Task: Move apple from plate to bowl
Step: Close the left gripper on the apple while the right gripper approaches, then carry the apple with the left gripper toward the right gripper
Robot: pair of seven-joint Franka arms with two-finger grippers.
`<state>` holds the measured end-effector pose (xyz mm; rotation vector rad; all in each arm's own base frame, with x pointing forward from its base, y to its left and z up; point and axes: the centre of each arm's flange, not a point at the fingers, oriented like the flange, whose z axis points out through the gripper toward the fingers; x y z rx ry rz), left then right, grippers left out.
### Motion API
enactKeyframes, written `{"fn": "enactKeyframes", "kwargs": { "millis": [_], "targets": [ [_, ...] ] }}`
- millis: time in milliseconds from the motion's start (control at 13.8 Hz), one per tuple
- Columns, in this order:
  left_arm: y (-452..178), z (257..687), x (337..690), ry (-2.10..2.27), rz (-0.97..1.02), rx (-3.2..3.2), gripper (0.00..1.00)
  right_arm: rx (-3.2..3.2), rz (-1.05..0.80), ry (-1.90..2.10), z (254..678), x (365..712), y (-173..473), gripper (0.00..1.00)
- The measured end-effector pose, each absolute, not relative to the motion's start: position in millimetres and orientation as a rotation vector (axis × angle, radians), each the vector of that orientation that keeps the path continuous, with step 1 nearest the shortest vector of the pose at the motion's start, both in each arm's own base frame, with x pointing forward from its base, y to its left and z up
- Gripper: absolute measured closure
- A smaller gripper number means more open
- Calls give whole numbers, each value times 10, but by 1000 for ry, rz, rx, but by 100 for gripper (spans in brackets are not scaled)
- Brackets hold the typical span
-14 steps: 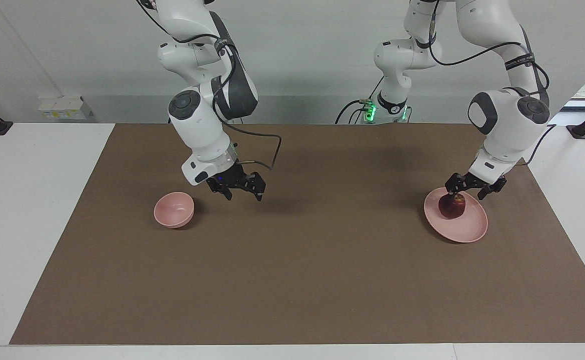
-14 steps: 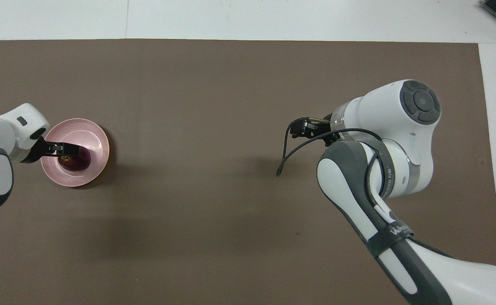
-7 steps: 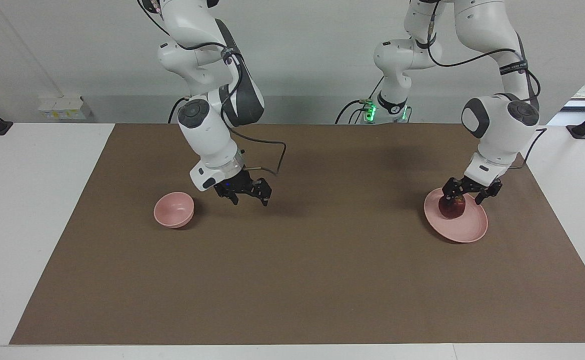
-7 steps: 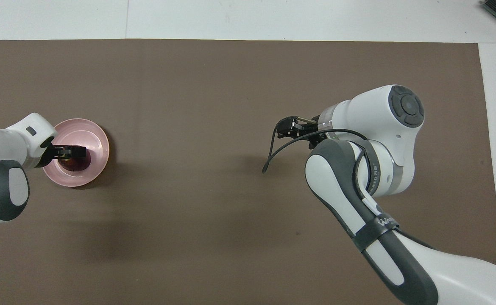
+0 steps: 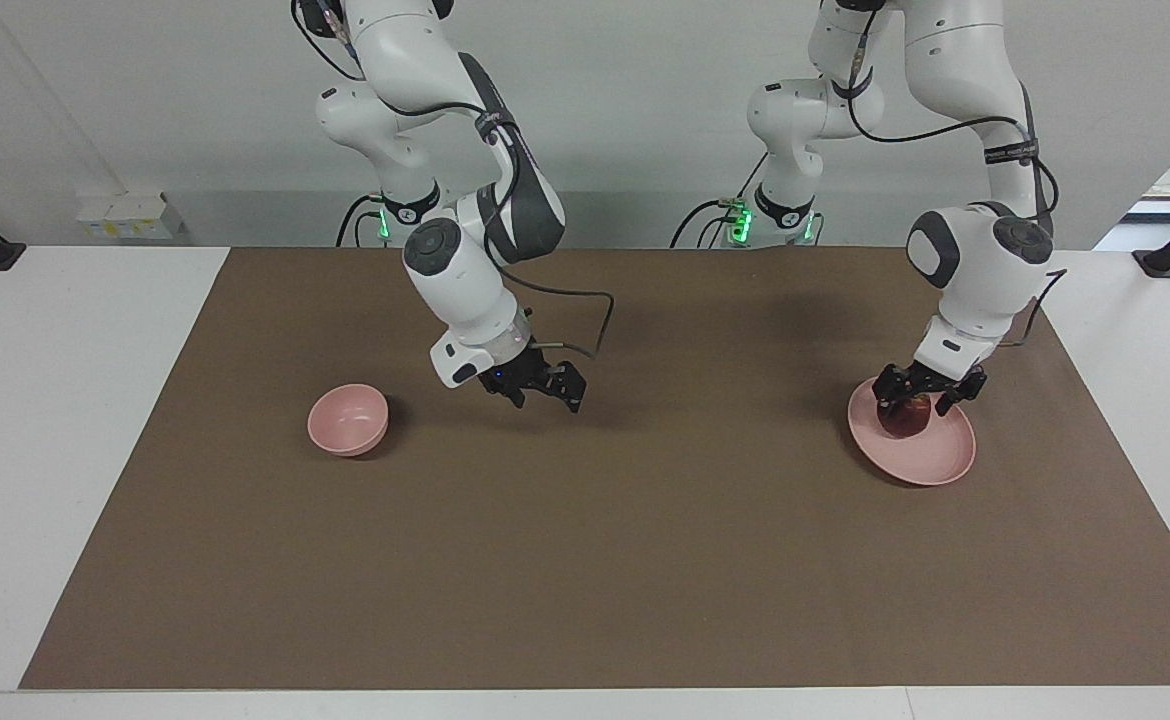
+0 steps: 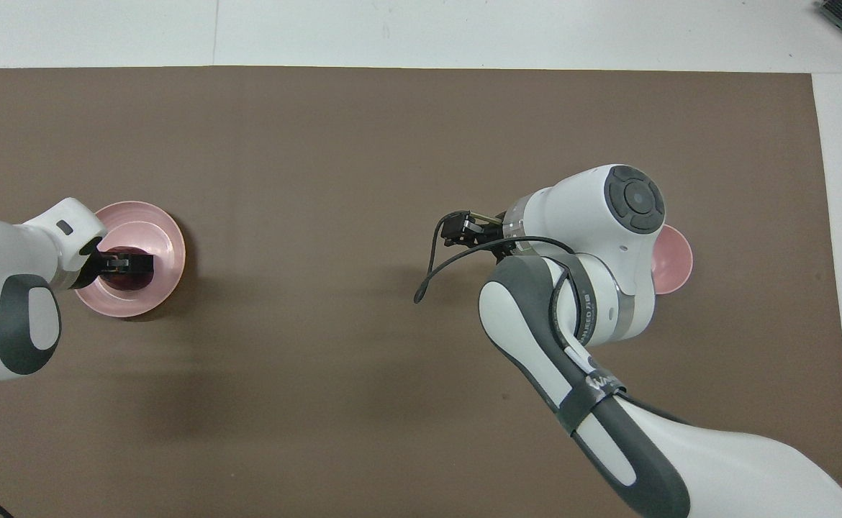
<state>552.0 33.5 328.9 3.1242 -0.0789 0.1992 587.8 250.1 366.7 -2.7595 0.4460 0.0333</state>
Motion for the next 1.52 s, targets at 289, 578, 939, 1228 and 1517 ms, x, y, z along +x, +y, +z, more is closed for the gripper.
{"fn": "enactKeyframes", "kwargs": {
  "millis": [289, 578, 939, 1228, 1517],
  "targets": [
    [318, 3312, 5522, -85, 206, 3123, 30, -2646, 71, 544, 3688, 5892, 2512, 0],
    [261, 3484, 5563, -104, 233, 3119, 33, -2458, 101, 675, 3788, 5932, 2562, 0],
    [-419, 4158, 5450, -217, 231, 3042, 33, -2309, 83, 836, 4340, 6020, 2618, 0],
    [-1276, 4319, 5388, -122, 244, 2855, 33, -2095, 165, 1126, 4905, 6000, 2639, 0],
    [-2295, 4400, 5335, 59, 449, 2693, 33, -1946, 325, 1383, 4924, 5923, 2776, 0]
  ]
}}
